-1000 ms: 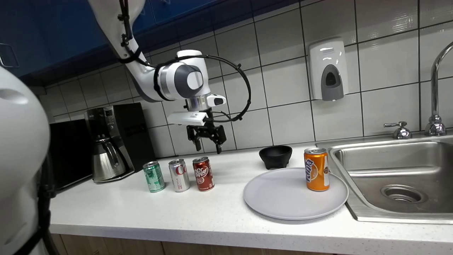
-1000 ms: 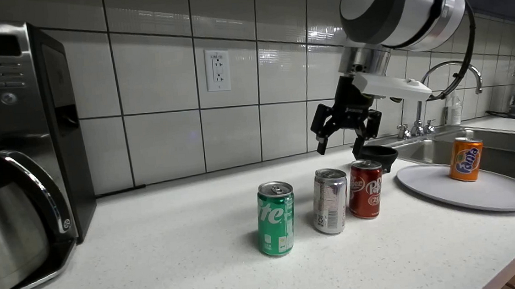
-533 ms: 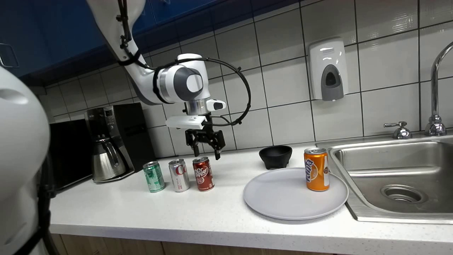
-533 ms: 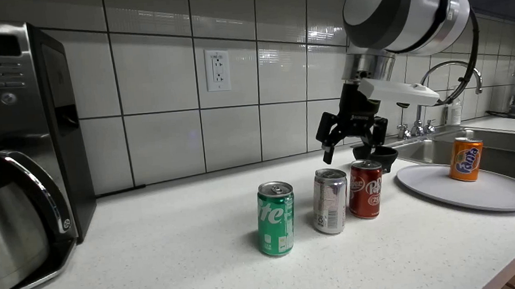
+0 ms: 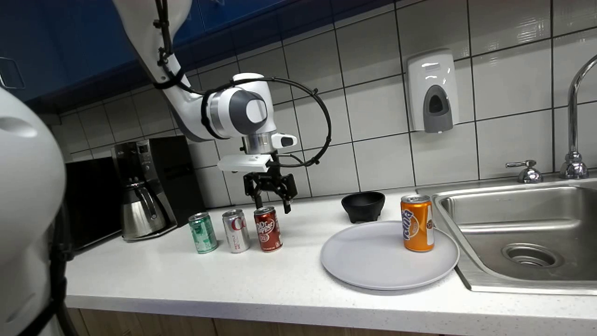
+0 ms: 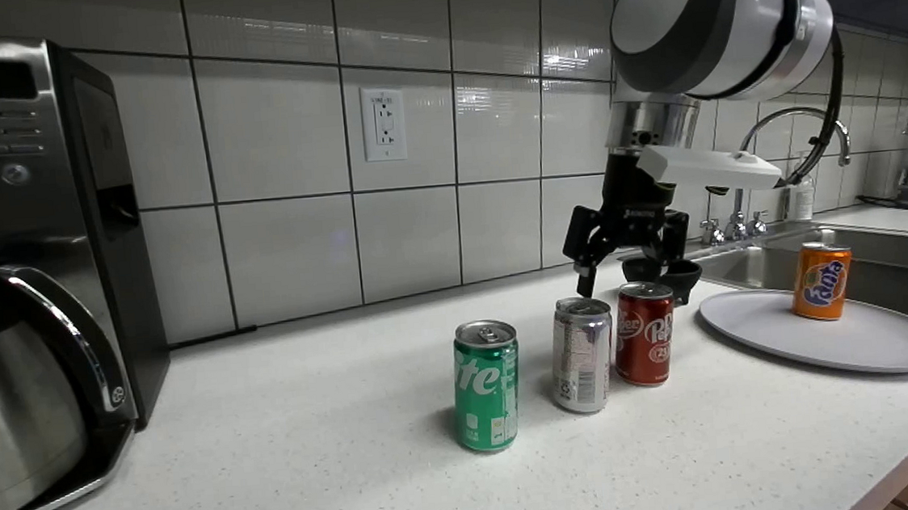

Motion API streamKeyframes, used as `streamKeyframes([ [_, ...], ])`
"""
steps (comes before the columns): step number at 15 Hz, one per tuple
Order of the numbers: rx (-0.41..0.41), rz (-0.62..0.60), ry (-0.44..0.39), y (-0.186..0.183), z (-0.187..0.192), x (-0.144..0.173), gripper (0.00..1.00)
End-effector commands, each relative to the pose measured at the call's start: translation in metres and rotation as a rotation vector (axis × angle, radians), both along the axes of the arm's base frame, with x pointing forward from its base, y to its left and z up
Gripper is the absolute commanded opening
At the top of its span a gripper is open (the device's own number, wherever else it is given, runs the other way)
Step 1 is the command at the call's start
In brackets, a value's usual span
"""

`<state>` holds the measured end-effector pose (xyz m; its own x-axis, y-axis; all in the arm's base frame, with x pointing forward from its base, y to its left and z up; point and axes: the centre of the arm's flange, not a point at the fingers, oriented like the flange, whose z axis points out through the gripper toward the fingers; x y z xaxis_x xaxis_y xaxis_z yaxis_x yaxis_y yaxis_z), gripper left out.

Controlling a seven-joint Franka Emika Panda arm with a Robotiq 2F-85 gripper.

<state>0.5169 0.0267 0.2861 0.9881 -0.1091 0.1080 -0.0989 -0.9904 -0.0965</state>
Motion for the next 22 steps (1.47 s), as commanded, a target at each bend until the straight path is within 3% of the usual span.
streamKeyframes([
  [1,-0.026,-0.005,0.018,0.01,0.004,-0.007,1.0],
  [9,-0.057,-0.063,0.021,0.035,-0.002,-0.025,1.0],
  [18,-0.091,-0.152,0.025,0.036,0.001,-0.052,1.0],
  [19,-0.091,-0.16,0.024,0.035,0.002,-0.053,0.75],
  [20,-0.09,-0.165,0.021,0.034,0.003,-0.055,0.72],
  [22,-0.088,-0.172,0.018,0.033,0.005,-0.058,0.56],
])
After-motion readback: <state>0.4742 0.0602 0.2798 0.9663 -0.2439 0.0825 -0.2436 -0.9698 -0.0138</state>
